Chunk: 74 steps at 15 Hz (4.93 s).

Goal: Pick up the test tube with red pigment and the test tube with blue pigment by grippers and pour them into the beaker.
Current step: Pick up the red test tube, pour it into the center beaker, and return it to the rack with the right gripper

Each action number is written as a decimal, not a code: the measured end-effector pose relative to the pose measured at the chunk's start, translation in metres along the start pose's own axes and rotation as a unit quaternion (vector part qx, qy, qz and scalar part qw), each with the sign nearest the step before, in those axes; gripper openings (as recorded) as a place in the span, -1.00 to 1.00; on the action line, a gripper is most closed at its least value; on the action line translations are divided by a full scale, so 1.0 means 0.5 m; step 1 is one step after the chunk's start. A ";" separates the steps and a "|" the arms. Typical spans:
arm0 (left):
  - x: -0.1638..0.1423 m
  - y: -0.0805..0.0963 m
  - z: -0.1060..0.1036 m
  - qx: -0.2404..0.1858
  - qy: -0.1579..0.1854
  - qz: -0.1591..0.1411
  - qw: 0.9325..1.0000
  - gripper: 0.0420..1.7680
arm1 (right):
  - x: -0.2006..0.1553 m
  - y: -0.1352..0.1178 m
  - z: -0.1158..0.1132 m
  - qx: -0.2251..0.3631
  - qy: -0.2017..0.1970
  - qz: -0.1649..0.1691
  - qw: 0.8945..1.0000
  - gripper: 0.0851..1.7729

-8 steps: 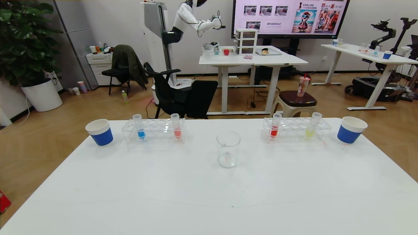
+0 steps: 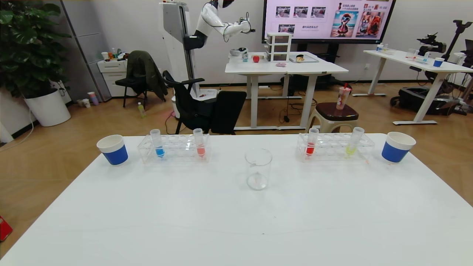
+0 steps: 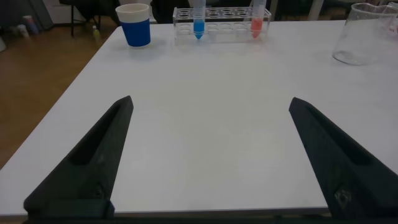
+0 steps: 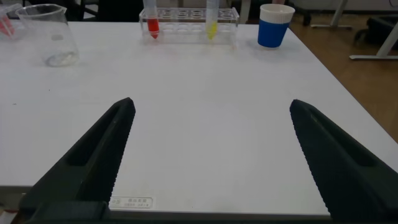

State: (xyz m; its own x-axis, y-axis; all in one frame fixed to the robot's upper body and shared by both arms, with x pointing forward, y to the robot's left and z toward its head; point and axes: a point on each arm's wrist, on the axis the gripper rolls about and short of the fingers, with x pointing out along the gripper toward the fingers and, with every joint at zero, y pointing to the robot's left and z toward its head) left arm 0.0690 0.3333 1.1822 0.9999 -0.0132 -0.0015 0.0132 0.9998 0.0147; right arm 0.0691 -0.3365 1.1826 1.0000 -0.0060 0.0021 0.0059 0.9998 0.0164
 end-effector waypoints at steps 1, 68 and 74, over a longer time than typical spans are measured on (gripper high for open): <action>0.000 0.000 0.000 0.000 0.000 0.000 1.000 0.98 | 0.000 0.000 0.000 -0.001 0.000 0.000 1.000 0.96; 0.000 0.000 0.000 0.000 0.000 0.000 1.000 0.98 | 0.901 0.227 0.040 0.016 -0.029 0.058 0.998 -0.49; 0.000 0.000 0.000 0.000 0.000 0.000 1.000 0.98 | 0.876 0.245 0.173 0.016 -0.050 0.071 0.996 -0.49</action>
State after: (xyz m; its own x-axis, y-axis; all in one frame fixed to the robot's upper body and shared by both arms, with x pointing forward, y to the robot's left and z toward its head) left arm 0.0690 0.3333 1.1821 0.9999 -0.0136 -0.0019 0.0136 0.9998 0.0142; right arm 0.5078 -0.2183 1.2721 0.9853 0.1331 0.1071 -0.1380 0.9896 0.0398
